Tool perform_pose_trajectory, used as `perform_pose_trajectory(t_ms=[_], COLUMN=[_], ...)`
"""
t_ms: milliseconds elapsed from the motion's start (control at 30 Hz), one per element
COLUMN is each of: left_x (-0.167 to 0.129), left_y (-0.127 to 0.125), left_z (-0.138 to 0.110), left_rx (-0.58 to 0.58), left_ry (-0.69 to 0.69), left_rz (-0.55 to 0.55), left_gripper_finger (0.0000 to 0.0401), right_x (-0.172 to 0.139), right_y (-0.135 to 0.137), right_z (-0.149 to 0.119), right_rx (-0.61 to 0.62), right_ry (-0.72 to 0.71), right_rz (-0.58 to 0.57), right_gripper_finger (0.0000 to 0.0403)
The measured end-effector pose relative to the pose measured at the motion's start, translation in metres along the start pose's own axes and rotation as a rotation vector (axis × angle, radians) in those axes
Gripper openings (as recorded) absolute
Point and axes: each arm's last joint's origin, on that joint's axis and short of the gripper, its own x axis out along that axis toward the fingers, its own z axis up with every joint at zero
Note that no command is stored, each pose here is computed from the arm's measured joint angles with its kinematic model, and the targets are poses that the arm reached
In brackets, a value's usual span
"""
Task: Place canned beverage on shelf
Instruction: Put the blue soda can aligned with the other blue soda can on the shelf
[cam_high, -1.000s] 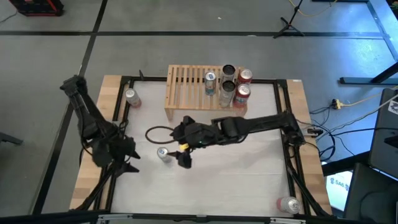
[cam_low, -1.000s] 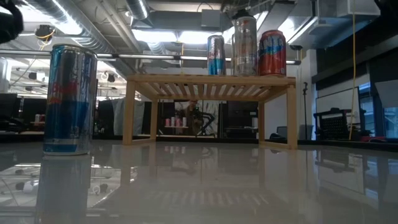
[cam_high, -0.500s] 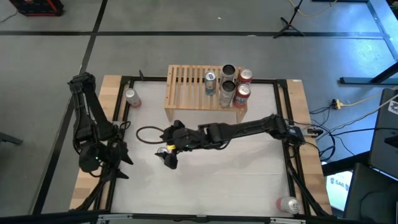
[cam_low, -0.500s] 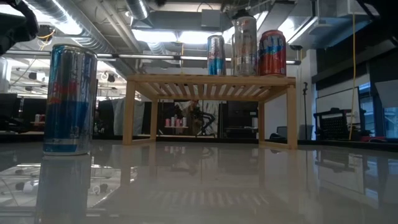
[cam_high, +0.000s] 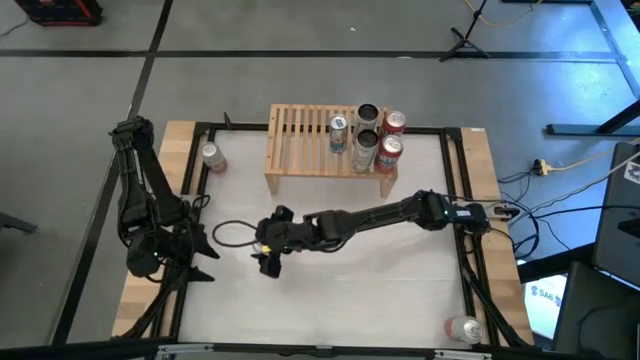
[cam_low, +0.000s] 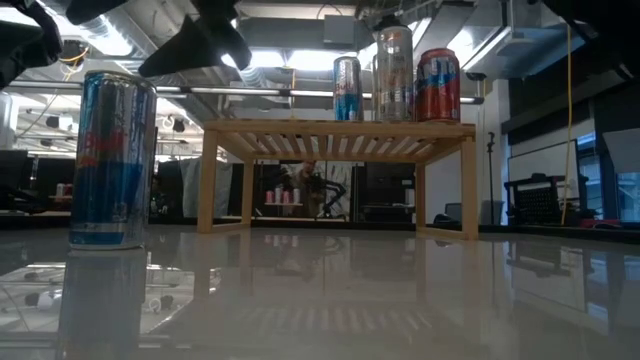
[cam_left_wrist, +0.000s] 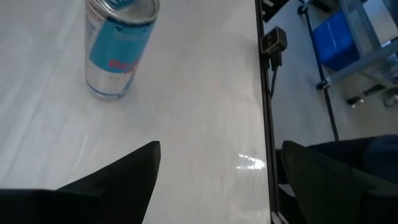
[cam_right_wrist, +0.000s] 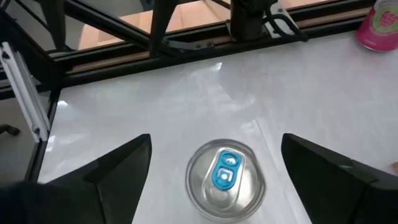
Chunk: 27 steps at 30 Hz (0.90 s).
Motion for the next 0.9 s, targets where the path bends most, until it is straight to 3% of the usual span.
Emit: perform_pose_trajectory(t_ms=[733, 900], left_x=[0.000, 0.000], left_y=[0.000, 0.000], left_z=[0.001, 0.001], left_rx=[0.000, 0.000], left_ry=[-0.047, -0.048], left_rz=[0.014, 0.014], left_gripper_finger=[0.0324, 0.0324], right_x=[0.027, 0.031], right_y=[0.002, 0.002], right_z=[-0.027, -0.030], right_rx=[-0.020, -0.020], right_ry=[0.054, 0.053], right_rz=[-0.072, -0.087], right_gripper_finger=[0.0347, 0.0304])
